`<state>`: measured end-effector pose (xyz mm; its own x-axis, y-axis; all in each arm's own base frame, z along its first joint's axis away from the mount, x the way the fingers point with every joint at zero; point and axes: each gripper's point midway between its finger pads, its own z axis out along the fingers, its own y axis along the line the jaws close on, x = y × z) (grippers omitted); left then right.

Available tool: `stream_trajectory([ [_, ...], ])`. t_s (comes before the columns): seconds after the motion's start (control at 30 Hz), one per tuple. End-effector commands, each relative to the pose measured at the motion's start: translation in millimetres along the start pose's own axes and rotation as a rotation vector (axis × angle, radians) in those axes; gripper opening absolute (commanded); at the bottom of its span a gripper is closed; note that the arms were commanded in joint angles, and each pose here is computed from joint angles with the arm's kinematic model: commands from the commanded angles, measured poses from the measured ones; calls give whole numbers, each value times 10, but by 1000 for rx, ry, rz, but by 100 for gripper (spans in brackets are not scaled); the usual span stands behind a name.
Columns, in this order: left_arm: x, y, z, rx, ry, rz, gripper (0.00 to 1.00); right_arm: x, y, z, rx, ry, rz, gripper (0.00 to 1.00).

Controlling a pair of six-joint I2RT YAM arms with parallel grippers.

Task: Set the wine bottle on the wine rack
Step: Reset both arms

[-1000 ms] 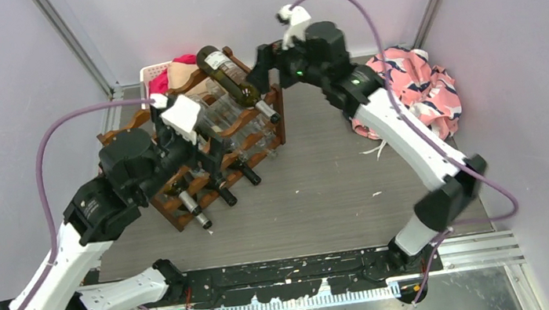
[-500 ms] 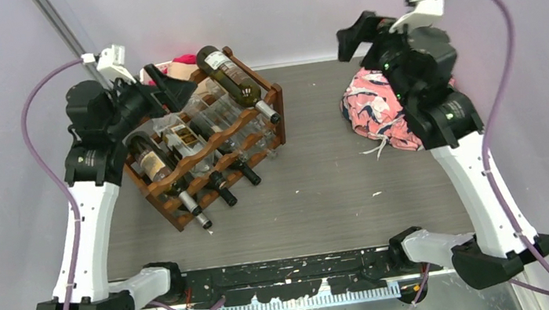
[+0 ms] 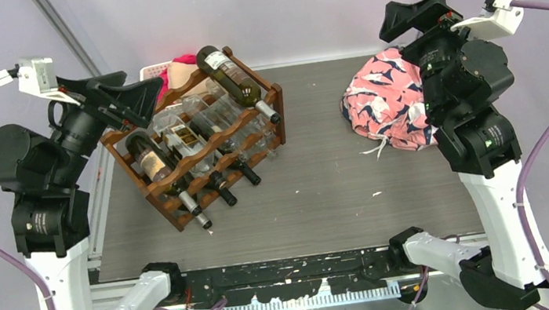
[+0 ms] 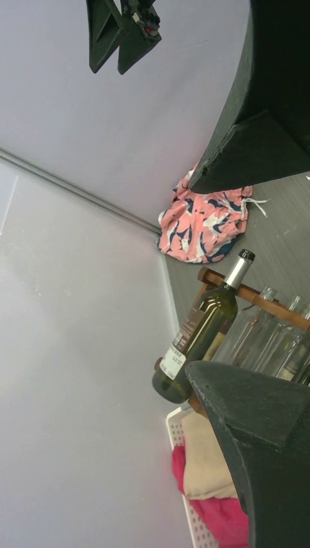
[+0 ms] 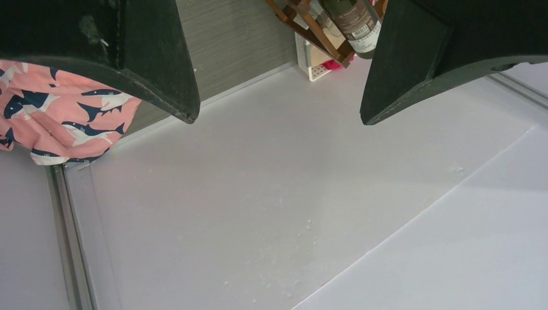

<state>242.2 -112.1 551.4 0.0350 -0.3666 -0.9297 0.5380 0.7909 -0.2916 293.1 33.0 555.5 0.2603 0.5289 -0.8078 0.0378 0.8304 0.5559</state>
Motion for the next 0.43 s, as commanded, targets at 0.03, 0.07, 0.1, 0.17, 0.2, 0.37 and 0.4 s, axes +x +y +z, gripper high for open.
stream_trajectory([
  [0.03,-79,4,-48,-20,-4,39,100,-205,5,15,16,-78,5,100],
  [0.07,-65,7,-55,-23,0,38,100,-188,-6,30,24,-75,-1,100],
  [0.1,-54,10,-63,-24,3,38,100,-171,-9,39,26,-70,-5,100],
  [0.17,-24,10,-81,-25,11,35,100,-133,-12,40,22,-61,-9,100],
  [0.2,-8,10,-88,-24,15,35,100,-117,-13,41,20,-59,-6,100],
  [0.37,51,18,-116,-25,34,43,100,-22,-14,68,13,-38,-19,100],
  [0.4,53,17,-113,-23,35,46,100,-2,-6,78,8,-33,-24,100],
])
